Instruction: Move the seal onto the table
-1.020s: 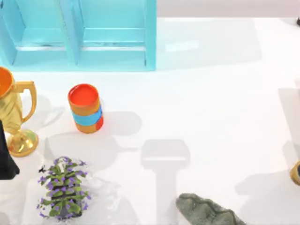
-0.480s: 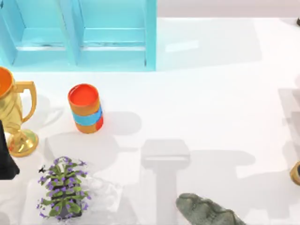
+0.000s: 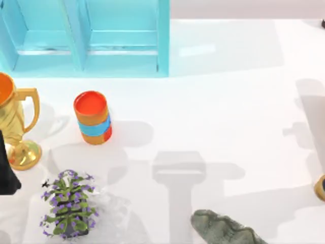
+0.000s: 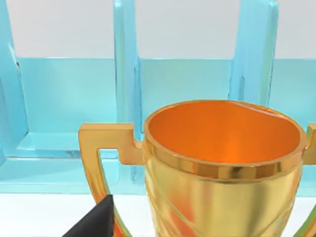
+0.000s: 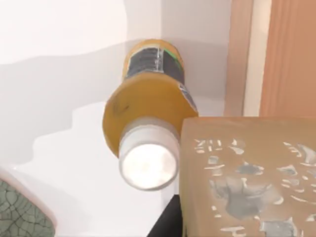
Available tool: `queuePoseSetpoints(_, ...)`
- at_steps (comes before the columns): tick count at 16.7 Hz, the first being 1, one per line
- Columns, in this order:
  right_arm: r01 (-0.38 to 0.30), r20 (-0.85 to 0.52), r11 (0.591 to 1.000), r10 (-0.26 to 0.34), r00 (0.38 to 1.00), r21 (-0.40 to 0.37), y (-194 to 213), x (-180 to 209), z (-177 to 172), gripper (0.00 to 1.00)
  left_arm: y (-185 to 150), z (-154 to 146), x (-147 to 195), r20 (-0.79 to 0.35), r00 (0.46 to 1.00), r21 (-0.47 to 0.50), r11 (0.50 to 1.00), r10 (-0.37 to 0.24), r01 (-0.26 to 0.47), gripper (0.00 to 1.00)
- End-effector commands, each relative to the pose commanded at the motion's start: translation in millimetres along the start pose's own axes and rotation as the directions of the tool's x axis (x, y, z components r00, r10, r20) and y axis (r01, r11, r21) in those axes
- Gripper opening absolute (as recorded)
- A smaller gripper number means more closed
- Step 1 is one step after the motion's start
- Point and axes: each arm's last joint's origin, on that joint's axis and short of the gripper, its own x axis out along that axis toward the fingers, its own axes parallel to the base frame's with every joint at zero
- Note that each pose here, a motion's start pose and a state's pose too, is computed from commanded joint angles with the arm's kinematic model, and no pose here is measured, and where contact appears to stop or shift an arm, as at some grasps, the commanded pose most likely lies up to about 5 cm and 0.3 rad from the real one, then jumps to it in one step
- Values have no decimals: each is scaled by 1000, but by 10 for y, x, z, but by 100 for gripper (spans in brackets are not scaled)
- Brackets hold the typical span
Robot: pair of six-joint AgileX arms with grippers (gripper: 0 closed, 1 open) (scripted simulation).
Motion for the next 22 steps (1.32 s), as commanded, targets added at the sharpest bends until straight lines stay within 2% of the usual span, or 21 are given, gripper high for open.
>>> queuePoseSetpoints(6, 6, 30, 1000, -7, 1000, 16, -29, -78, 15, 0, 0, 0, 0, 0, 1000, 0, 1000, 0, 0, 100)
queuePoseSetpoints(10, 7, 194, 1000, -12, 981, 26, 31, -432, 216, 0, 0, 0, 0, 0, 1000, 0, 1000, 0, 0, 100)
queuePoseSetpoints(15, -32, 371, 999, 25, 928, 13, 346, -779, 675, 0, 0, 0, 0, 0, 1000, 0, 1000, 0, 0, 100)
queuePoseSetpoints(18, -65, 365, 998, 60, 929, 4, 679, -637, 1009, 0, 0, 0, 0, 0, 1000, 0, 1000, 0, 0, 100)
queuePoseSetpoints(22, -84, 261, 996, 81, 962, 2, 1231, -94, 1361, 0, 0, 0, 0, 0, 1000, 0, 1000, 0, 0, 100)
